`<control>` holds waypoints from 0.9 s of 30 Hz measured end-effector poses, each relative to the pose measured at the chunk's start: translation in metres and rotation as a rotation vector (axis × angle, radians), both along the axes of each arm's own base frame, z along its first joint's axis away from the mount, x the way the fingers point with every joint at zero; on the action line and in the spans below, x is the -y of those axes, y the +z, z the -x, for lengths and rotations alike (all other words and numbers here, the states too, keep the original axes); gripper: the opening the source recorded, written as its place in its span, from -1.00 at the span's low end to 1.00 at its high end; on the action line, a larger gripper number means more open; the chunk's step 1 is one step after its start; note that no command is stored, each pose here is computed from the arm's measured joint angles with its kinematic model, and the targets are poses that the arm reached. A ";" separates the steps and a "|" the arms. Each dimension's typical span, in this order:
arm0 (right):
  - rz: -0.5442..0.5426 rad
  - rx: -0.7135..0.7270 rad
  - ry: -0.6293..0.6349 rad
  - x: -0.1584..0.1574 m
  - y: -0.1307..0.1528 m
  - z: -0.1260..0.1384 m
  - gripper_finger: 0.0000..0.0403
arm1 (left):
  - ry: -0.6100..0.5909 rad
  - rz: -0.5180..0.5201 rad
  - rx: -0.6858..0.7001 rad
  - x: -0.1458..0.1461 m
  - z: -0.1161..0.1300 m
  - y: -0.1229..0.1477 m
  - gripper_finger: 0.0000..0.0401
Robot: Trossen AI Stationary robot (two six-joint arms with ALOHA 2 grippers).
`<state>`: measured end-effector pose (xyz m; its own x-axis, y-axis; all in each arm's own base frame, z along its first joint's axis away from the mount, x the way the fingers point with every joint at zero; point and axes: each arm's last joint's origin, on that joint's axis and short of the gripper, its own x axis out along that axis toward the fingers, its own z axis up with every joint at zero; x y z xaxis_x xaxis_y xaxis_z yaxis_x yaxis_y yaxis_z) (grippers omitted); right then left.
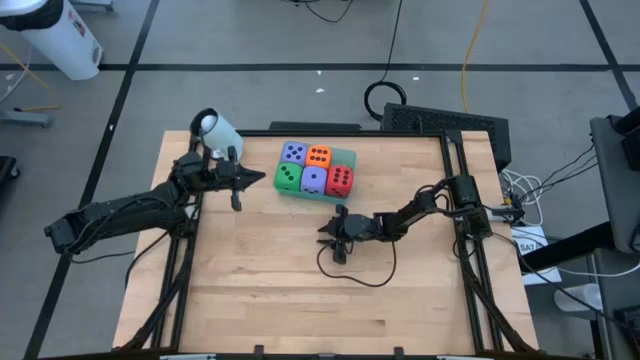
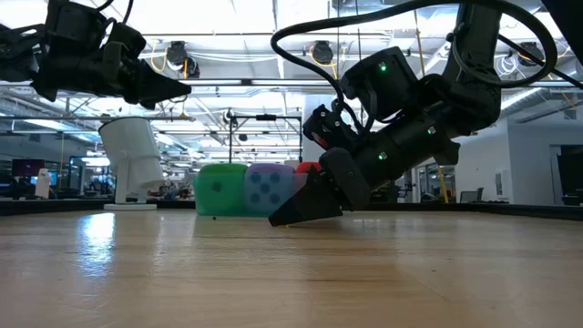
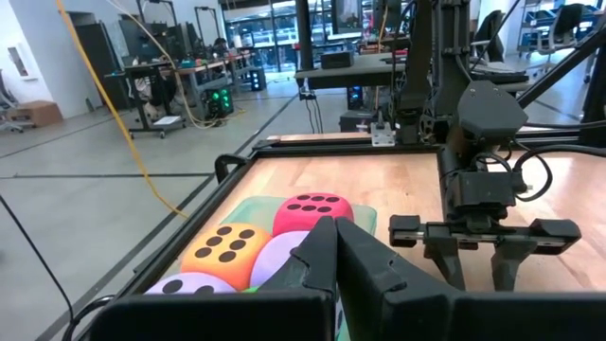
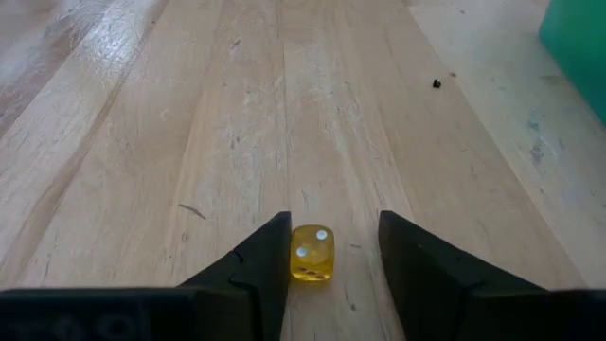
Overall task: Pick & Place Dice
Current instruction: Put the small yellow dice into the blue bin
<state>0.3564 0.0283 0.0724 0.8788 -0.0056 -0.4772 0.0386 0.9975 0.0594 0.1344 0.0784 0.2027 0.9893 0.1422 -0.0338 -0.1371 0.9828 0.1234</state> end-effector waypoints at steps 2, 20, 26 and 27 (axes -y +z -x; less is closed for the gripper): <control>0.000 -0.001 0.000 0.000 0.000 0.000 -0.28 | 0.000 0.000 0.000 0.000 0.000 0.000 -0.97; 0.164 0.218 0.014 0.022 0.107 0.012 -0.95 | 0.000 -0.006 -0.009 0.000 0.000 -0.001 -0.97; 0.167 0.155 -0.024 0.037 0.122 0.024 -0.94 | 0.000 -0.007 -0.009 0.000 0.000 -0.001 -0.97; 0.156 0.134 -0.017 0.034 0.119 0.025 -0.93 | 0.000 -0.007 -0.009 0.000 0.000 -0.001 -0.97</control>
